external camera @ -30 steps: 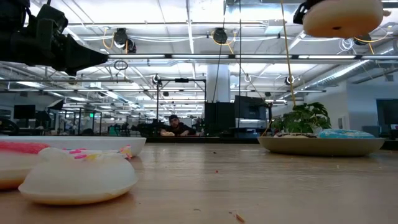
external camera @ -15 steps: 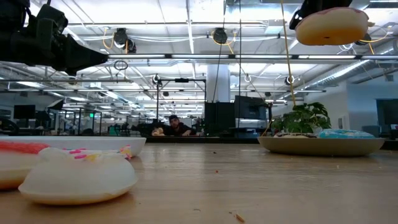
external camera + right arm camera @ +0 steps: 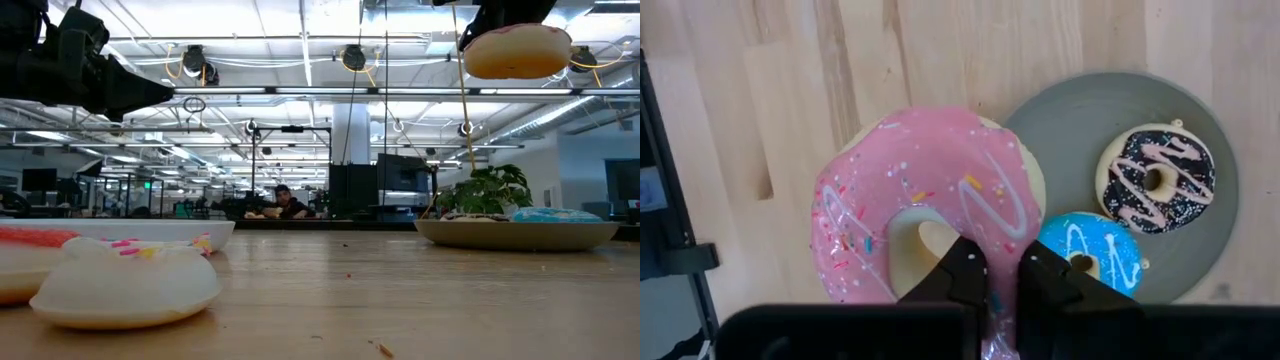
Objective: Pick & Place donuts
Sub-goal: Put the large pink donut on the gray plate
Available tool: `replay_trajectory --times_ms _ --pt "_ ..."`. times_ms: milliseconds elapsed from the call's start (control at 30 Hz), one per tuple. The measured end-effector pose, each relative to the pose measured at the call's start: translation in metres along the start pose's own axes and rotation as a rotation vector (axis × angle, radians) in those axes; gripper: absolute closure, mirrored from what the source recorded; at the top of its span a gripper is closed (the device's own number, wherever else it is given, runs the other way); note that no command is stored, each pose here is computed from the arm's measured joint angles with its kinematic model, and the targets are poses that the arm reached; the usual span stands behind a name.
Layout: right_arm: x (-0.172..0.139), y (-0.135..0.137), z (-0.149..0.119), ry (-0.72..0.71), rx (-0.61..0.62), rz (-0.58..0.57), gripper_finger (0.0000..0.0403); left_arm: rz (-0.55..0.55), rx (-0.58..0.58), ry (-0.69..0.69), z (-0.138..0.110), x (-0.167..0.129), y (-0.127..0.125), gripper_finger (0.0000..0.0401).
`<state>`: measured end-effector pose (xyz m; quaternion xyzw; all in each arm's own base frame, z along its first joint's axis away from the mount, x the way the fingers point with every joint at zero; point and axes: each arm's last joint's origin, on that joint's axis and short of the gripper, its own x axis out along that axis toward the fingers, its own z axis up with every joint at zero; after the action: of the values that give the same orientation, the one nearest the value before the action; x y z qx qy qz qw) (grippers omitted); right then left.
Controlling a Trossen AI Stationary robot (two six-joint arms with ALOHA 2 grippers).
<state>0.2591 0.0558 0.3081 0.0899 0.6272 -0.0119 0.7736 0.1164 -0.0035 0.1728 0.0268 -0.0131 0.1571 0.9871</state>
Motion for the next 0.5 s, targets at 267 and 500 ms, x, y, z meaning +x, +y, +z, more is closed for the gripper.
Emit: replay_trajectory --times_ms 267,500 --pt "0.002 -0.010 0.007 -0.070 -0.005 -0.086 0.0383 0.000 0.001 -0.004 0.000 0.000 0.000 0.0375" --pt "0.043 -0.037 0.004 -0.066 0.024 -0.191 0.0383 0.000 -0.002 -0.006 0.001 0.000 0.000 0.0375"
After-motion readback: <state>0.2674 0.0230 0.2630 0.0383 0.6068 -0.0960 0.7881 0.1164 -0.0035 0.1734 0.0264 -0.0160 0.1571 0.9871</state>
